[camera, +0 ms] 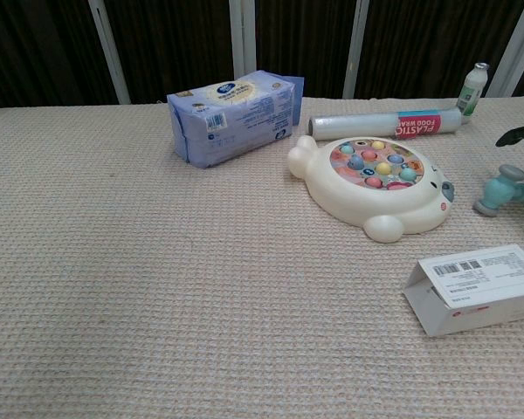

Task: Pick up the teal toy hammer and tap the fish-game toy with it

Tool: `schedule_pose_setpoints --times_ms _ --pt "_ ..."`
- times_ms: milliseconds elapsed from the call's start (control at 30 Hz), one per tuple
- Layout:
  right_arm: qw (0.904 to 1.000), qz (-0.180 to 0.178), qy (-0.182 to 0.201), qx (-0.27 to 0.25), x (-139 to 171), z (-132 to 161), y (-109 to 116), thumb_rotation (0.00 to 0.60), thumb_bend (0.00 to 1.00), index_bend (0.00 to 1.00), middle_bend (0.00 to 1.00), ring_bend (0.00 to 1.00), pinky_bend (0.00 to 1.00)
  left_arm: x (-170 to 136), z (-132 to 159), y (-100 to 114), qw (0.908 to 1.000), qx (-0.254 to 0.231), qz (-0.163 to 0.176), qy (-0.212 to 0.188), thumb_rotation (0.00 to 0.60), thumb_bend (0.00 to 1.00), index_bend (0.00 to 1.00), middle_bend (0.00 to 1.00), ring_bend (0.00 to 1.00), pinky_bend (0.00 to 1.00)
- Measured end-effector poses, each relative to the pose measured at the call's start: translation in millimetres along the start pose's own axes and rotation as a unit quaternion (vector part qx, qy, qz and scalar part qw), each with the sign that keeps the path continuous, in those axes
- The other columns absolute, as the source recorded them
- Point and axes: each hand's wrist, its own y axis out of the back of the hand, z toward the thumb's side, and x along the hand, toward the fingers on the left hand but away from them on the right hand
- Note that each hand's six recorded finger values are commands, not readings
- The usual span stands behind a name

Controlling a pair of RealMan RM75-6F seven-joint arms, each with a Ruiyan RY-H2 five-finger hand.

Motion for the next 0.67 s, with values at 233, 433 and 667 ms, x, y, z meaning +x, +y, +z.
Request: schedule_pose_setpoints --times_ms 233,433,667 --pt "0.9969 -0.064 -0.022 -0.040 28 -16 8 0.600 0.50 0.00 0.00 0.00 0.00 0 -3 2 0.9999 -0.008 0.015 0.003 0.600 0.10 0.11 0.10 0.00 0.00" --pt "0.9849 -0.149 -0.040 -0.078 70 -35 4 0.600 0.50 0.00 0.00 0.00 0.00 -2 -6 2 0.9993 -0.017 0.033 0.009 0.600 0.10 0.11 0.10 0.00 0.00" --pt "0.9694 -0.220 -0.022 -0.108 124 -41 -21 0.600 0.50 0.00 0.00 0.00 0.00 -6 -6 0 0.9993 -0.020 0.031 0.010 0.600 0.10 0.11 0.10 0.00 0.00"
